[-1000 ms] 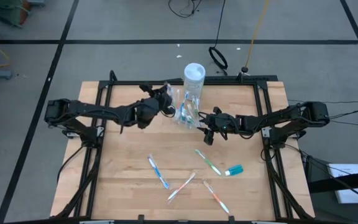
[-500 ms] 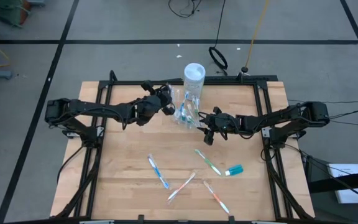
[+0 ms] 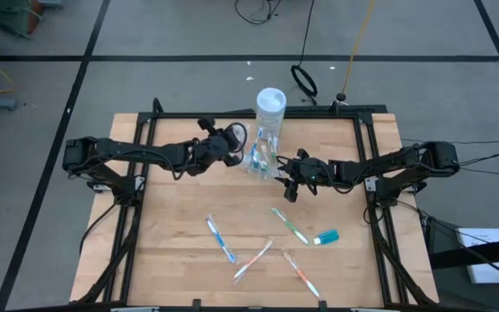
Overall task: Pick & Place toothbrushing station
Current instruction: Put the violet toothbrush into the transparent organizer, then put the blue mouthwash into the transparent organizer
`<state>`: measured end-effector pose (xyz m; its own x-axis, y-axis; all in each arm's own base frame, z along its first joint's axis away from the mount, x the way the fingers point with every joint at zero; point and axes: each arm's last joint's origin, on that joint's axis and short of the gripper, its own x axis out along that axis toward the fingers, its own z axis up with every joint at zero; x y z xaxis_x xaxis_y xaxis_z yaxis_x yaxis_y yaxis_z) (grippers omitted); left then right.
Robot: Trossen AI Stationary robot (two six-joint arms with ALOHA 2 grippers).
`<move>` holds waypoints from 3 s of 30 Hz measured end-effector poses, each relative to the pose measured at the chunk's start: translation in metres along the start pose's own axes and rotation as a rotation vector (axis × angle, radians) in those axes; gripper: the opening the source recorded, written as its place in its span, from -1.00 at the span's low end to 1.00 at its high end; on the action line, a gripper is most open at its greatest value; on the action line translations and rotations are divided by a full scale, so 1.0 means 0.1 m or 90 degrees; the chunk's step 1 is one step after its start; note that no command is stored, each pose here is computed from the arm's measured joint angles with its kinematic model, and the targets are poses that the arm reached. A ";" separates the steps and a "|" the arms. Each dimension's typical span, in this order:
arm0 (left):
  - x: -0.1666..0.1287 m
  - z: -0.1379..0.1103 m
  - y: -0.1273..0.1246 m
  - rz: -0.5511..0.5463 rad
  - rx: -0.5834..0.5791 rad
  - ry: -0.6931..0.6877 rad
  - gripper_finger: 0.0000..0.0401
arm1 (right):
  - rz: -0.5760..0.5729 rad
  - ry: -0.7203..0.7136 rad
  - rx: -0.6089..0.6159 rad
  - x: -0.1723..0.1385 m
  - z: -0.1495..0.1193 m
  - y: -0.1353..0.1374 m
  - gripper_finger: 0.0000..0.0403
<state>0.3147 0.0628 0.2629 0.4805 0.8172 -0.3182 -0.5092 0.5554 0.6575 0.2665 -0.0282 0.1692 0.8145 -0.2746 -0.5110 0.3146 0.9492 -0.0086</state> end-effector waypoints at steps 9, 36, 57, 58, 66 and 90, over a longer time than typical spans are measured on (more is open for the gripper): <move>0.00 -0.04 -0.01 0.004 0.020 0.021 -0.94 | 0.000 0.000 0.000 0.00 0.00 0.00 -0.18; 0.11 -0.08 -0.28 -0.226 -0.065 -0.008 -0.89 | 0.000 -0.001 0.001 0.00 0.00 0.00 -0.18; 0.12 -0.09 -0.28 -0.180 -0.046 0.003 -0.27 | 0.000 0.000 -0.004 0.00 0.00 0.00 -0.18; 0.12 -0.09 -0.28 -0.180 -0.046 0.003 -0.22 | 0.000 0.000 -0.004 0.00 0.00 0.00 -0.18; 0.00 -0.05 -0.38 -0.202 -0.022 -0.017 -0.03 | 0.000 0.000 -0.005 0.00 0.00 0.00 -0.18; -0.62 -0.16 -0.87 -0.637 -0.010 0.050 -0.24 | 0.019 0.012 0.018 0.00 -0.02 0.01 -0.18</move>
<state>0.3179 -0.0340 0.2143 0.6452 -0.0194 -0.7638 0.0937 0.9941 0.0539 0.2658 -0.0266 0.1678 0.8145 -0.2423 -0.5271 0.3034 0.9524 0.0309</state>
